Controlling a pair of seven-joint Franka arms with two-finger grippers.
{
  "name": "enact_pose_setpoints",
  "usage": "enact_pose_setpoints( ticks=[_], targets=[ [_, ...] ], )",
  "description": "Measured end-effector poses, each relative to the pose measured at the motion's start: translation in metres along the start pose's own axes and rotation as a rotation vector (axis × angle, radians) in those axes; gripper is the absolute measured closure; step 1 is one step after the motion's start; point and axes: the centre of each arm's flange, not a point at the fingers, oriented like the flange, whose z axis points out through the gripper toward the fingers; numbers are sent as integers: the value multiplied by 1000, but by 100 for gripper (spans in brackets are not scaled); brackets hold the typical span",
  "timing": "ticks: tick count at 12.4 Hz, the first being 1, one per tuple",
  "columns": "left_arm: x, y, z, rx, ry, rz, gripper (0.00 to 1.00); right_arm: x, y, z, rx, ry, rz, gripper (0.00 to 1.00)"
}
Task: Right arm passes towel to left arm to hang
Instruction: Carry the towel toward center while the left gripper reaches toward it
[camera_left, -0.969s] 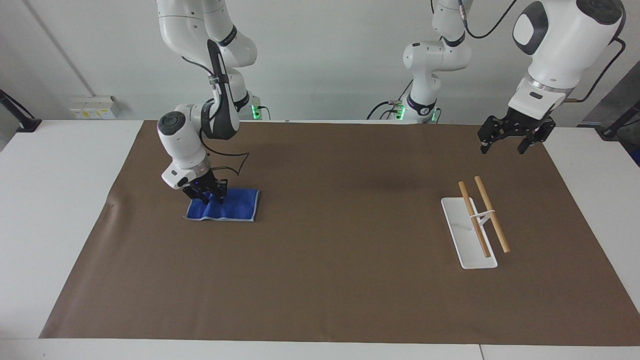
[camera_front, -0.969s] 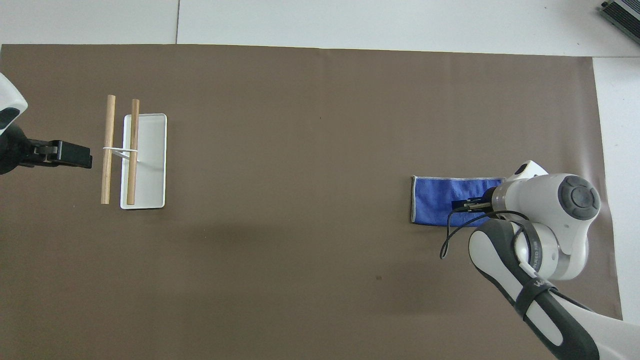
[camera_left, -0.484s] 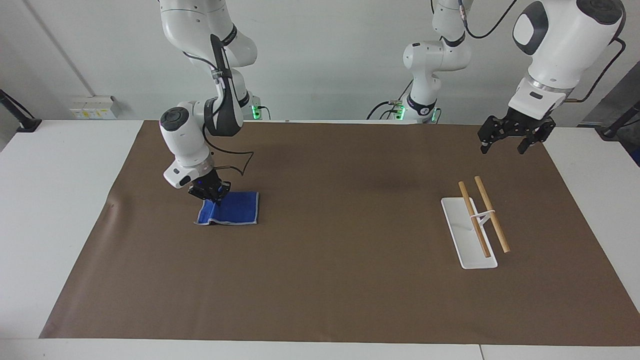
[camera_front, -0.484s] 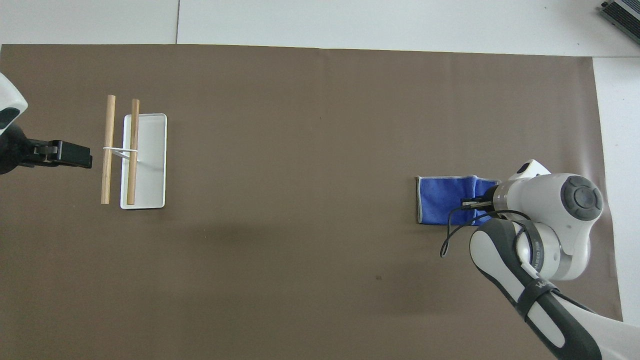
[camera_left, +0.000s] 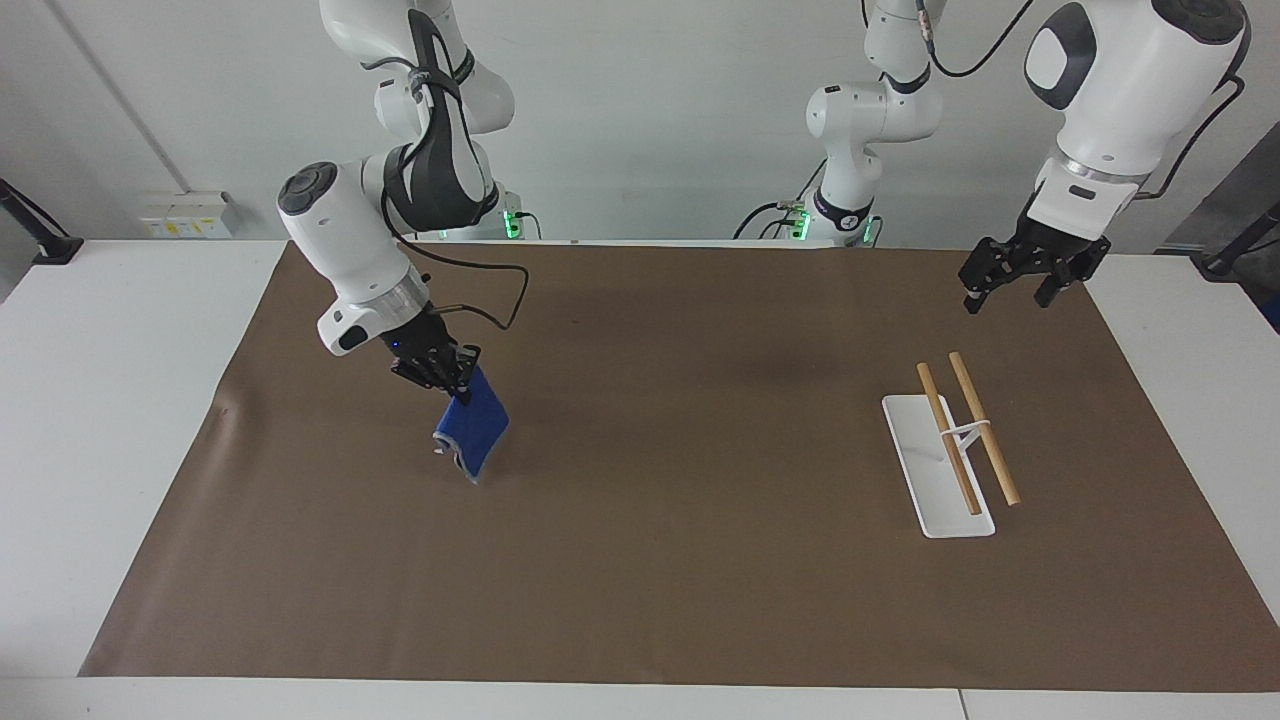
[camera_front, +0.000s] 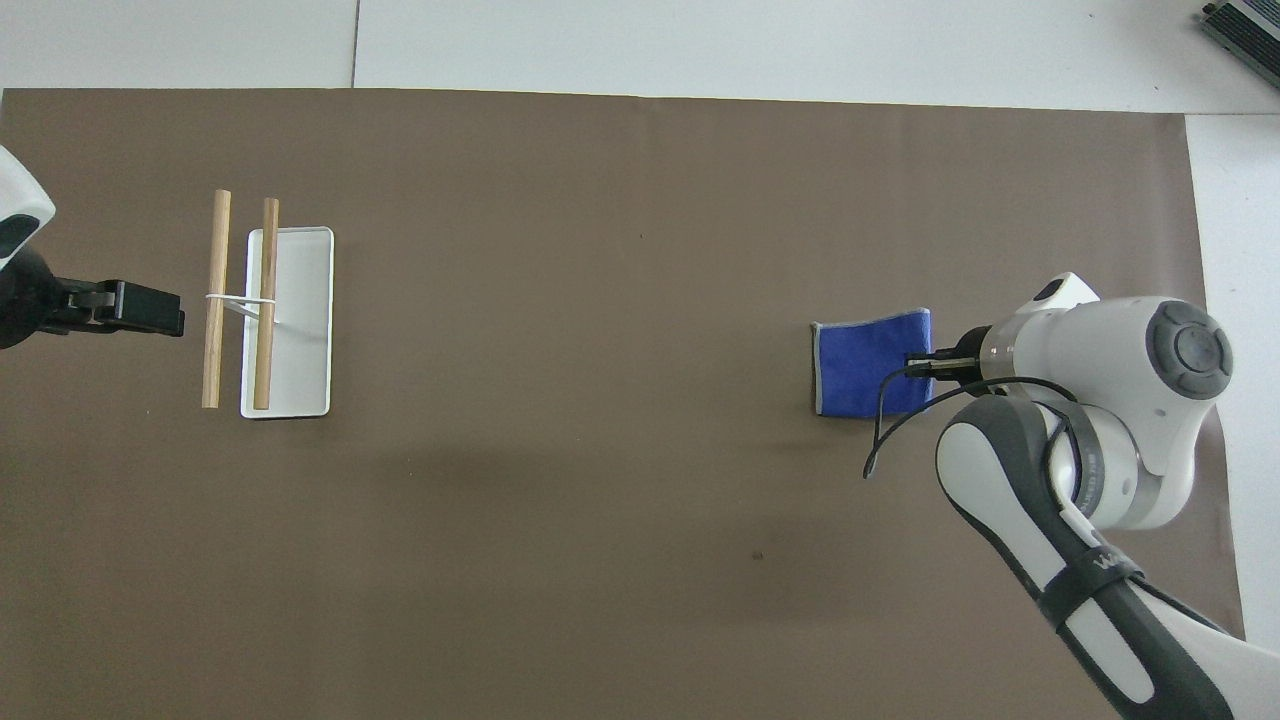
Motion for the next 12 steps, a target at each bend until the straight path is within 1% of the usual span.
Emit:
enact_pose_setpoints(
  ticks=[2, 4, 5, 6, 8, 10, 12],
  targets=[
    [2, 5, 9, -11, 29, -160, 0, 5, -25, -20, 141, -6, 162, 96],
    [2, 20, 17, -44, 77, -408, 0, 7, -39, -28, 306, -44, 344, 96],
    [1, 30, 18, -68, 103, -526, 0, 8, -42, -30, 373, -68, 430, 96],
    [1, 41, 17, -97, 127, -627, 0, 8, -46, -31, 429, -91, 511, 96],
    [-2, 65, 10, -186, 139, -803, 0, 4, -66, -29, 519, -121, 672, 96],
    [-8, 90, 6, -246, 136, -944, 0, -11, -108, -14, 595, -115, 837, 96],
    [-13, 112, 2, -314, 137, -1079, 0, -31, -140, 10, 676, -129, 978, 96]
  ],
)
